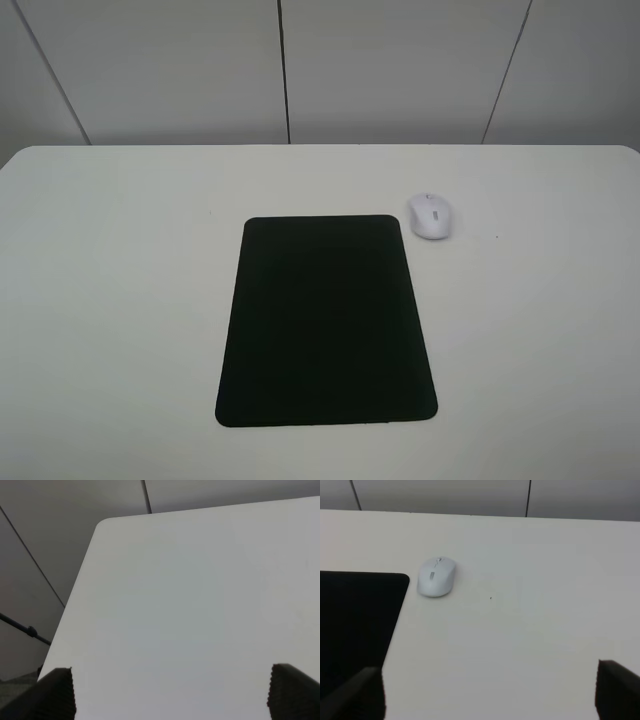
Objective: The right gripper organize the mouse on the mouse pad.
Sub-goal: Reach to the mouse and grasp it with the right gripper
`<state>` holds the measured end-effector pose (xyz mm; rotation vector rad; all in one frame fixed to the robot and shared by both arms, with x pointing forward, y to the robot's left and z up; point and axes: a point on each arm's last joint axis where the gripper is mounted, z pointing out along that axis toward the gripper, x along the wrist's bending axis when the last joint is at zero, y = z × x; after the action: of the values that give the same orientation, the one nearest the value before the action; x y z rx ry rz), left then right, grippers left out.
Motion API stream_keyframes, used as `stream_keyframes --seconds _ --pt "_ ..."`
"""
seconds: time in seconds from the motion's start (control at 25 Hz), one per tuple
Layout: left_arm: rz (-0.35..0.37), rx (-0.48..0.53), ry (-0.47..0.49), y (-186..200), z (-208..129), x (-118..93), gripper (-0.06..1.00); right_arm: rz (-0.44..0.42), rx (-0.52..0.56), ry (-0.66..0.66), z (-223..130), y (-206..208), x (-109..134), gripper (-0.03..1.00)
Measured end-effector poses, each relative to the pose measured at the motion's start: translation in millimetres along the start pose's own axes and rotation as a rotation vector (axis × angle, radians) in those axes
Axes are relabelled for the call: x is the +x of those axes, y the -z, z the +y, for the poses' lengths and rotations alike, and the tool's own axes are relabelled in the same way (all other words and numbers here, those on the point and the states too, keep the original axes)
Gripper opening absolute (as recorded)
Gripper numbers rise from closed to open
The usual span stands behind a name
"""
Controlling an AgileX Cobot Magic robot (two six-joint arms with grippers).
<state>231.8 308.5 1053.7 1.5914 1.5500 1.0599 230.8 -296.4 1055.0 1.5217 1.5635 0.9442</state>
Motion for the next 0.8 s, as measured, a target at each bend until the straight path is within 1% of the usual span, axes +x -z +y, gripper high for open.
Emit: stream_keyframes --seconds 0.8 --pt "0.0 0.0 0.0 0.0 0.0 0.0 0.79 0.0 0.0 0.0 0.0 0.0 0.0 0.83"
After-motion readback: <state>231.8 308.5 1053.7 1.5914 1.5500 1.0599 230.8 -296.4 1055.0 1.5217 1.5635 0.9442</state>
